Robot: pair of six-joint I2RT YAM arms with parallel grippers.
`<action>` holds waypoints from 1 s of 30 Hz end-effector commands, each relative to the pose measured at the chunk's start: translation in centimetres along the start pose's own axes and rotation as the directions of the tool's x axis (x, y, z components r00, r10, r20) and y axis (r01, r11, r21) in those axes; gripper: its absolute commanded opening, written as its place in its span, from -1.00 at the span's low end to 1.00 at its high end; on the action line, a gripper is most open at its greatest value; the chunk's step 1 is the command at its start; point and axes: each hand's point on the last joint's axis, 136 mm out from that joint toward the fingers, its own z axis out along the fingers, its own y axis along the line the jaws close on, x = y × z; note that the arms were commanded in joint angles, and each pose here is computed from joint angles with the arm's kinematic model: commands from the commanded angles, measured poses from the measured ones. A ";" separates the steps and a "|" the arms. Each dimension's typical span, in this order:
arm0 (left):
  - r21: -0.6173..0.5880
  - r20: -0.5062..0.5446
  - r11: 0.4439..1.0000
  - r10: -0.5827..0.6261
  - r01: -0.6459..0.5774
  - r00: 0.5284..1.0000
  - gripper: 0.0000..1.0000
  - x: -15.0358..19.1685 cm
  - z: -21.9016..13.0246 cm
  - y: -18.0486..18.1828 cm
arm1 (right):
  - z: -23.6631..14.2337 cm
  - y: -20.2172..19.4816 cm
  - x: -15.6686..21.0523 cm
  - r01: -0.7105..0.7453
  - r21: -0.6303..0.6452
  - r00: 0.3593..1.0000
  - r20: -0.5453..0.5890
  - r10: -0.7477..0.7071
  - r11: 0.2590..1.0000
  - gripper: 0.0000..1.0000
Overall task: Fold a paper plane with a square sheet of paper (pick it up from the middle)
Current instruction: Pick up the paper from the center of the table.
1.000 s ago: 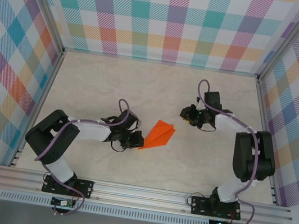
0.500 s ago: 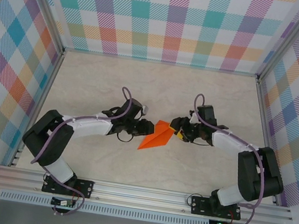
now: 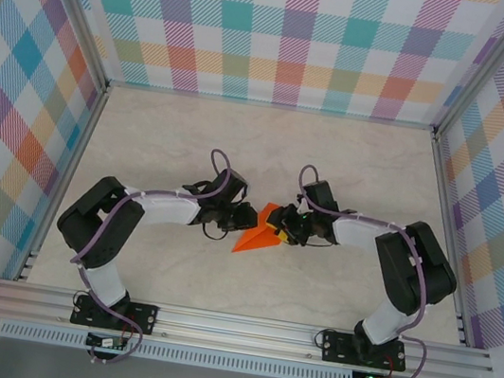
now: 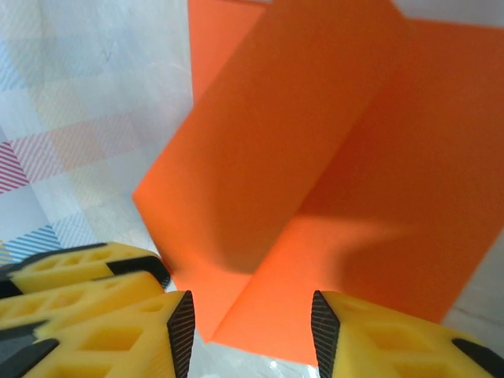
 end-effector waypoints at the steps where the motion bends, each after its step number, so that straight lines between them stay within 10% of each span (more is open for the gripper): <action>1: -0.036 -0.007 0.999 0.012 -0.012 1.000 -0.58 0.2 0.1 0.4 | 0.7 1.3 -0.8 0.014 -0.020 1.000 0.020 -0.013 1.000 -0.13; 16: -0.056 0.009 0.998 0.007 -0.007 1.000 -0.54 0.0 -0.7 0.8 | 1.7 3.2 -0.5 0.057 -0.120 0.998 0.013 -0.056 0.991 -0.50; 30: -0.038 0.112 0.999 0.009 -0.005 0.994 0.33 -1.9 -5.3 0.7 | 0.3 4.4 -1.4 0.142 -0.166 0.985 0.122 -0.122 0.976 -0.94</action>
